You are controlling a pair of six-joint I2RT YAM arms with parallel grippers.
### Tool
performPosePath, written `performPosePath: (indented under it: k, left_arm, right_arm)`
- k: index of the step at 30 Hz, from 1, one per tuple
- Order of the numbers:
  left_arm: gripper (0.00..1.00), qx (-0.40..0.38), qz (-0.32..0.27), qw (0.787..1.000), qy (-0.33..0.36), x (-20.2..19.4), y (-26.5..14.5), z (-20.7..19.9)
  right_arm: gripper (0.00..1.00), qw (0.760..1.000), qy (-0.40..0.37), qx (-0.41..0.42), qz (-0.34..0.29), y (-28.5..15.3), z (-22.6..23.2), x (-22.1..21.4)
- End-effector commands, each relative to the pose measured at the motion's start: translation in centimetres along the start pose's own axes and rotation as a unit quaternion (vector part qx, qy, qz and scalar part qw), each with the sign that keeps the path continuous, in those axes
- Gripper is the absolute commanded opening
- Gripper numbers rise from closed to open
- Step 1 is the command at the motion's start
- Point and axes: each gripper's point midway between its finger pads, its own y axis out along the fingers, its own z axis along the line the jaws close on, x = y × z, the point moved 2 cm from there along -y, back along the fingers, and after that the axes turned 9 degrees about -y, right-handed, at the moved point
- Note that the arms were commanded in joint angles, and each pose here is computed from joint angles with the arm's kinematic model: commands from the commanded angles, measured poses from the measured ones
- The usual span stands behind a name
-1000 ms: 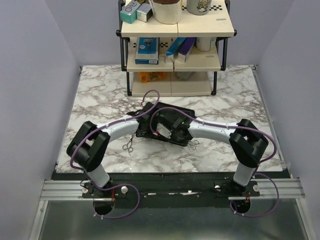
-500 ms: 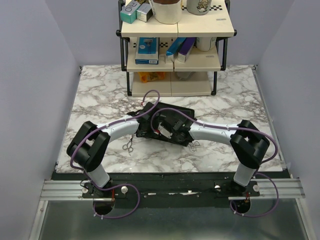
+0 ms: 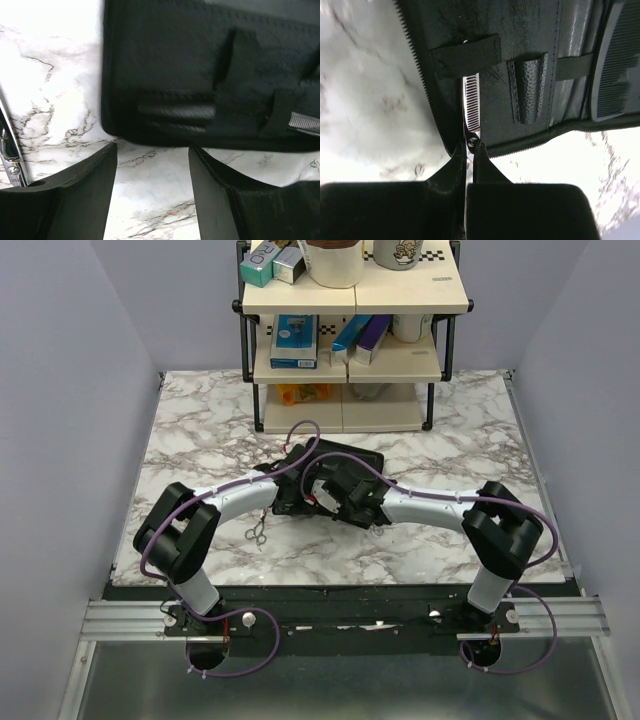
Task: Sort the hair-cutting tools
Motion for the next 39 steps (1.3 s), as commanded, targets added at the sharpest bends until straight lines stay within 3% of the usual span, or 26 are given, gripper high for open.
performPosePath:
  k: [1, 14, 24, 30, 31, 32, 33, 35, 39]
  left_arm:
    - [0.66, 0.004, 0.017, 1.0, 0.013, -1.1, 0.2, 0.1]
    - [0.66, 0.001, 0.01, 1.0, 0.012, -0.7, -0.1, -0.2]
    - [0.67, 0.023, -0.038, 0.999, 0.005, 1.5, -3.9, 0.4]
    - [0.68, 0.018, -0.084, 0.996, -0.019, 3.8, -7.5, 1.5]
    - [0.68, 0.017, -0.091, 0.995, -0.022, 4.3, -8.0, 1.7]
    - [0.68, 0.014, -0.092, 0.995, -0.023, 4.6, -8.3, 1.9]
    - [0.68, 0.014, -0.096, 0.995, -0.032, 5.2, -8.6, 2.4]
    - [0.68, 0.004, -0.108, 0.993, -0.04, 5.9, -9.4, 2.5]
    - [0.68, -0.019, -0.119, 0.991, -0.051, 6.5, -10.5, 2.6]
  right_arm:
    - [0.01, 0.995, 0.004, -0.031, -0.096, -0.2, -1.9, 3.9]
    - [0.01, 0.998, -0.049, -0.028, -0.034, -0.7, -1.3, 0.3]
    - [0.01, 0.998, -0.055, -0.03, -0.021, -0.4, -1.8, 0.8]
    - [0.01, 0.998, -0.021, -0.059, -0.03, -2.7, -2.9, 0.2]
    - [0.03, 0.997, -0.009, -0.064, -0.036, -3.2, -3.2, 0.2]
    - [0.14, 0.996, 0.023, -0.082, -0.035, -3.6, -3.7, 0.0]
    - [0.36, 0.992, 0.05, -0.105, -0.043, -4.4, -4.7, 0.0]
    - [0.4, 0.985, 0.096, -0.14, -0.04, -5.4, -5.9, -0.5]
    - [0.35, 0.967, 0.183, -0.166, -0.061, -7.1, -7.9, -1.6]
